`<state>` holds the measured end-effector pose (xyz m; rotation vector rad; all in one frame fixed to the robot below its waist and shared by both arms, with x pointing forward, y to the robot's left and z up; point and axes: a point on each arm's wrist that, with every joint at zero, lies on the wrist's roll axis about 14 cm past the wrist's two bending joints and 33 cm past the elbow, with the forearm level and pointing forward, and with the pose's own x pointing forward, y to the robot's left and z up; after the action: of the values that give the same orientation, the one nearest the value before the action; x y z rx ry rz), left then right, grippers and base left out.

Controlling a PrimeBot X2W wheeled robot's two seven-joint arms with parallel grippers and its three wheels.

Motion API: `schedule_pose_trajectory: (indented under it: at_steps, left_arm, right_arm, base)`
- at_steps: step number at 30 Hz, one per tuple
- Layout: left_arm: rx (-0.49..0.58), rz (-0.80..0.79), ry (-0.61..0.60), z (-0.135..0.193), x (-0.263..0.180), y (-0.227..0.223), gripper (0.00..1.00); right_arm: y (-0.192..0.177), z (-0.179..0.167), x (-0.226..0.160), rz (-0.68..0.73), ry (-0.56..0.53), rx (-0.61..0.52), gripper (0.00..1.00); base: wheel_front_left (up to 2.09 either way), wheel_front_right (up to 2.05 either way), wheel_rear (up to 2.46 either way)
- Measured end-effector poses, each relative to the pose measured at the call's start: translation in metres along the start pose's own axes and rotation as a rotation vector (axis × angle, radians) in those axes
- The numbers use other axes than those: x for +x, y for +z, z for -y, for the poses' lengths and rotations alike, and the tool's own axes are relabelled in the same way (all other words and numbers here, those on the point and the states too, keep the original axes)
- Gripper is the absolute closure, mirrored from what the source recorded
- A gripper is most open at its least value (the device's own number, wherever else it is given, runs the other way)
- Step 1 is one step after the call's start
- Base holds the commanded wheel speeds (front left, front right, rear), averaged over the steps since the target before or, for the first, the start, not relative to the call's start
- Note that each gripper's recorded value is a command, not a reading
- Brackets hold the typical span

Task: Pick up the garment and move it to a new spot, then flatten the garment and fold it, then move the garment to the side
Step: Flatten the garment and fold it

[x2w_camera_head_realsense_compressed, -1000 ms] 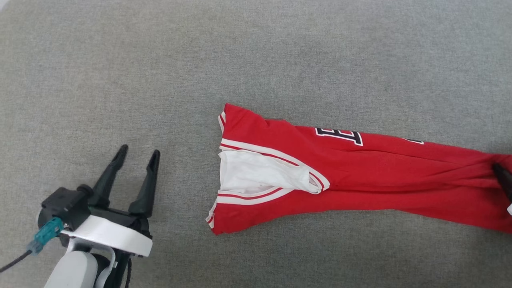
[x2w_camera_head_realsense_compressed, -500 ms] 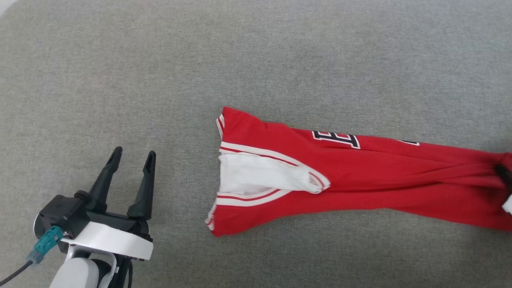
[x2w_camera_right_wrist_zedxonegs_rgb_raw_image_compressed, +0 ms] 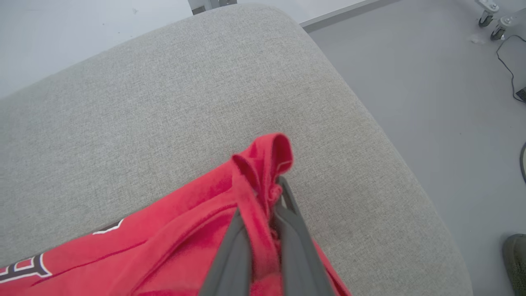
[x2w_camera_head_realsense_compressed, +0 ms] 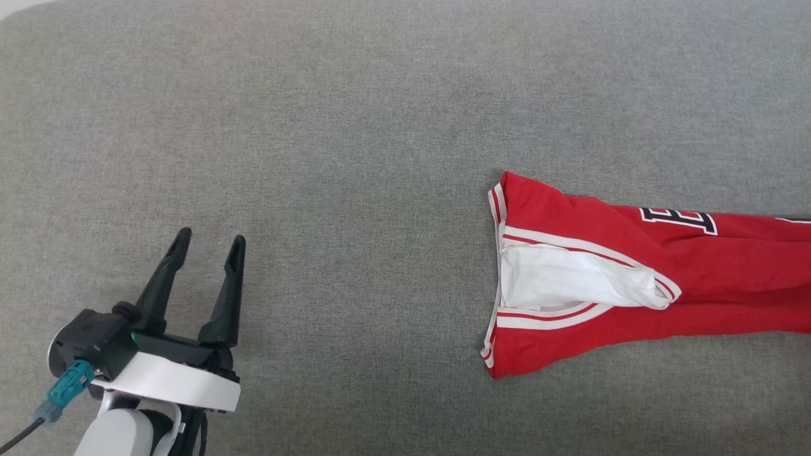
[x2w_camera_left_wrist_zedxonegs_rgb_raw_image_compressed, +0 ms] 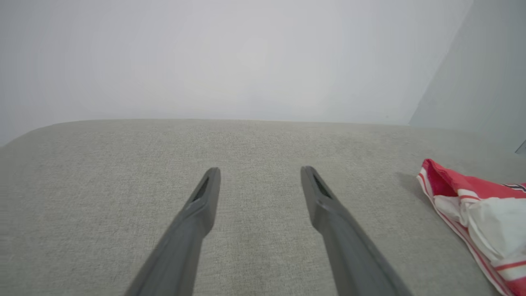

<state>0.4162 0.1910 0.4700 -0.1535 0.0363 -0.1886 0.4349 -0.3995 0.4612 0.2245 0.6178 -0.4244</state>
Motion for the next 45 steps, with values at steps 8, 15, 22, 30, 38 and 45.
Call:
schedule_pose_trajectory:
  at_steps: [8, 15, 22, 30, 38, 45]
  left_arm:
    - [-0.017, 0.020, 0.019, -0.002, -0.003, 0.006, 0.00]
    - [-0.024, 0.029, 0.039, -0.007, -0.007, 0.009, 0.00]
    - [-0.060, 0.028, 0.061, -0.010, -0.010, 0.007, 0.00]
    - [-0.082, 0.026, 0.090, -0.015, -0.014, 0.006, 0.00]
    - [-0.105, 0.026, 0.130, -0.020, -0.022, 0.004, 0.00]
    - [-0.110, 0.034, 0.148, -0.024, -0.023, 0.006, 0.00]
  right_arm:
    - [-0.014, -0.057, -0.007, -0.065, 0.176, -0.050, 1.00]
    - [-0.045, -0.151, -0.038, -0.132, 0.458, -0.201, 1.00]
    - [-0.087, -0.244, -0.077, -0.208, 0.738, -0.379, 1.00]
    - [-0.114, -0.312, -0.095, -0.245, 0.916, -0.491, 1.00]
    - [-0.148, -0.336, -0.079, -0.306, 0.940, -0.565, 1.00]
    - [-0.163, -0.331, -0.067, -0.336, 0.916, -0.547, 0.97]
  base:
    - [0.00, 0.00, 0.00]
    - [0.00, 0.00, 0.00]
    - [0.00, 0.00, 0.00]
    - [0.00, 0.00, 0.00]
    - [0.00, 0.00, 0.00]
    - [0.00, 0.00, 0.00]
